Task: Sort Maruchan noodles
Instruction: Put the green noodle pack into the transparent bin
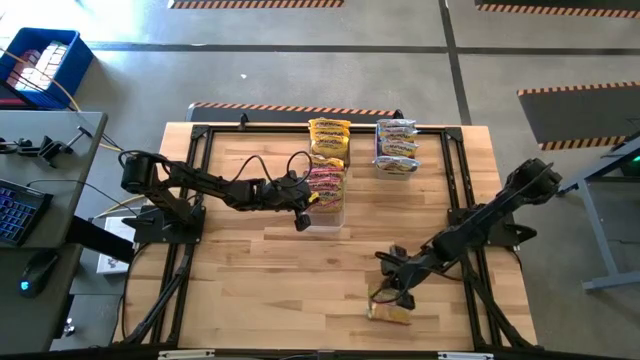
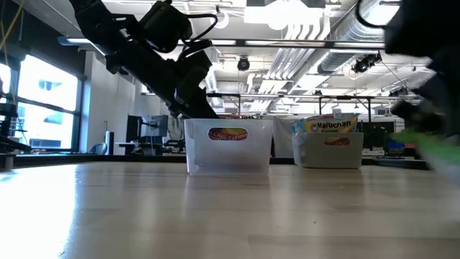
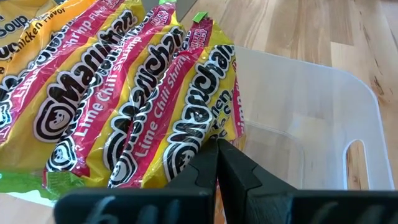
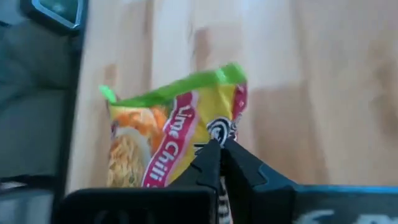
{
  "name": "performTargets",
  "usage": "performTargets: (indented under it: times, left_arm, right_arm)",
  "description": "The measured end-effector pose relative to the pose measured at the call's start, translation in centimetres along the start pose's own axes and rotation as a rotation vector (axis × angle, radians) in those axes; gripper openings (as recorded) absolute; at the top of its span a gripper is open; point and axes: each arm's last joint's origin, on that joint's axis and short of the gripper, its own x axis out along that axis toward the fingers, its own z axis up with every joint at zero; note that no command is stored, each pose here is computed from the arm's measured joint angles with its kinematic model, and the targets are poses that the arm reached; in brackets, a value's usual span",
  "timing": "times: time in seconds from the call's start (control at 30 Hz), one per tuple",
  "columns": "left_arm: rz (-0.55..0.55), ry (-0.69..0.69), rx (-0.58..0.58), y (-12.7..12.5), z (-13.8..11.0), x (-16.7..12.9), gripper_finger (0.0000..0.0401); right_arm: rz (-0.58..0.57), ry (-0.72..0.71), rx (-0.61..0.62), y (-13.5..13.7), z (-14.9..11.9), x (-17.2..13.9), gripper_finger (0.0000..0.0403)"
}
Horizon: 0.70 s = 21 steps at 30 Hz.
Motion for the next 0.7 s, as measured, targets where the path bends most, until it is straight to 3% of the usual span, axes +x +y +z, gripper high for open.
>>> performTargets:
  times: [0.2, 0.3, 0.5, 0.7]
  left_arm:
    - [0.0, 0.0, 0.0, 0.0, 0.0, 0.0, 0.0]
    - [0.0, 0.0, -0.001, 0.0, 0.0, 0.0, 0.0]
    - [0.0, 0.0, -0.001, 0.0, 0.0, 0.0, 0.0]
    - [0.0, 0.001, 0.0, 0.0, 0.0, 0.0, 0.0]
  right_arm:
    - [-0.213, -0.077, -0.139, 0.5, 4.2, -1.5, 0.0]
    - [-0.253, -0.091, -0.155, 0.6, 6.1, -2.4, 0.0]
    - [-0.182, 0.111, 0.065, 1.4, 7.5, -4.4, 0.0029]
    - [-0.184, 0.292, 0.31, 2.0, 4.8, -4.4, 0.0147]
